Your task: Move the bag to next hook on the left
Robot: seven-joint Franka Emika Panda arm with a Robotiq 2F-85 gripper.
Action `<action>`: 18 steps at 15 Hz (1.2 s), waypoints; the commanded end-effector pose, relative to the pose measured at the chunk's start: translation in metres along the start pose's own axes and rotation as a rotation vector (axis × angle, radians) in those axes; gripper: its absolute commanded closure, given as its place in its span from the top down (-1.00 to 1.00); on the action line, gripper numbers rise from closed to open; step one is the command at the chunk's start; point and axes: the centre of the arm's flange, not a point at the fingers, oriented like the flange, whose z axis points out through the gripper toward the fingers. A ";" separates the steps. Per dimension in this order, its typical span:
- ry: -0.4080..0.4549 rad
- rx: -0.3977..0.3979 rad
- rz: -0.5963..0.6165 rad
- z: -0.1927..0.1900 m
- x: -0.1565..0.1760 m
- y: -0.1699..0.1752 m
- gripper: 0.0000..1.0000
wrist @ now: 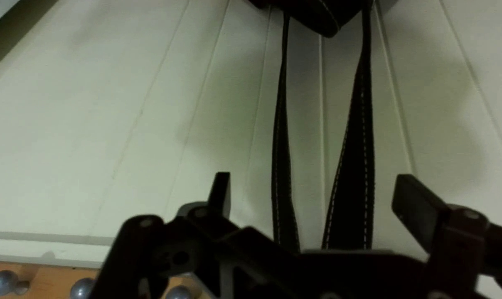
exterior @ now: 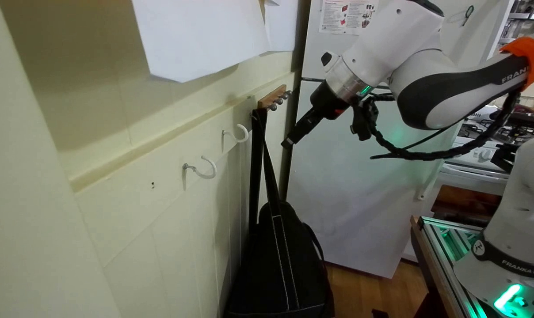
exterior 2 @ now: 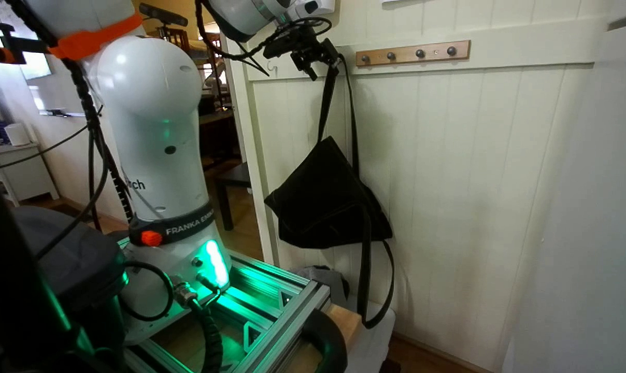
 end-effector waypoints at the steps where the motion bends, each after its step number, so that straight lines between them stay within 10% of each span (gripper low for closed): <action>1: -0.002 0.004 0.001 0.002 0.002 -0.001 1.00; 18: 0.154 0.036 -0.010 0.005 0.004 -0.005 1.00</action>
